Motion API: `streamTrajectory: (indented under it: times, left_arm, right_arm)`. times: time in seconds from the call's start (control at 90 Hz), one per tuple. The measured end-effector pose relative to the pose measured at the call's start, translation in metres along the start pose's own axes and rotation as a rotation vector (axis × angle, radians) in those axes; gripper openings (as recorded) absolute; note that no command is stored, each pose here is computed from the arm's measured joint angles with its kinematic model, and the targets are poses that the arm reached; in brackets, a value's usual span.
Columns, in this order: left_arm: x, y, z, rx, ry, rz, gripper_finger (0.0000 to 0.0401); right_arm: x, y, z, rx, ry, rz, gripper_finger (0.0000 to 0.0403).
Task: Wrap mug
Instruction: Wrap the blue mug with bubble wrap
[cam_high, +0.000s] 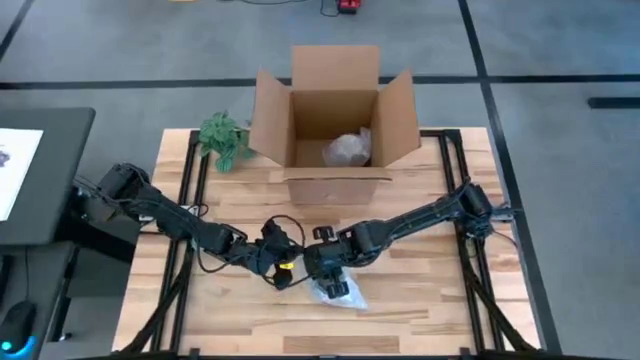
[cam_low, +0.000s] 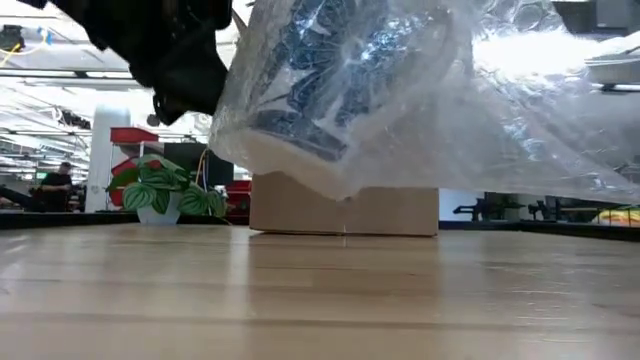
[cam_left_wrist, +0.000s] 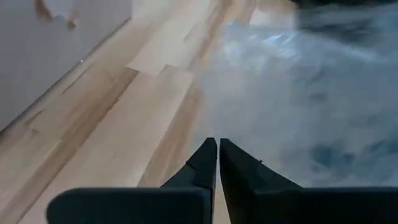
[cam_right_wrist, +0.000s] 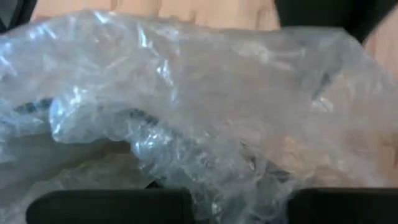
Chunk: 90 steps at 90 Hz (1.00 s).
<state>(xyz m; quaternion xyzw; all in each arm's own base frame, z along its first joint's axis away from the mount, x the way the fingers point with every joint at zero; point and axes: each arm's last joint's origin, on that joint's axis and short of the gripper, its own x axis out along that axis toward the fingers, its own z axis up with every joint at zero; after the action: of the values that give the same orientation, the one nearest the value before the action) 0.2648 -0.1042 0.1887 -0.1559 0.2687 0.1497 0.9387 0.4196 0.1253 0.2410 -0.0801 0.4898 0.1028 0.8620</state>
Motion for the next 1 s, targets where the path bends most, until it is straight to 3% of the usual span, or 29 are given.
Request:
streamTrajectory:
  times: [0.333, 0.533, 0.633, 0.822, 1.0]
  left_arm:
    - [0.001, 0.012, -0.006, 0.024, 0.087, 0.028, 0.0]
    - [-0.05, 0.015, -0.004, -0.007, 0.247, 0.046, 0.0]
    - [-0.079, 0.014, -0.006, -0.123, 0.271, 0.029, 0.0]
    - [-0.092, -0.006, -0.017, -0.307, 0.049, -0.049, 0.0]
    - [-0.055, -0.006, -0.031, -0.367, -0.156, 0.106, 0.0]
  right_arm:
    - [0.031, -0.004, -0.006, -0.013, 0.046, 0.093, 0.0036]
    - [0.03, -0.018, -0.017, 0.035, 0.168, 0.054, 0.0036]
    - [0.03, -0.028, -0.019, 0.075, 0.179, 0.041, 0.0036]
    - [0.029, -0.04, -0.012, 0.148, 0.104, 0.025, 0.0036]
    - [0.029, -0.041, -0.008, 0.191, 0.061, 0.025, 0.0036]
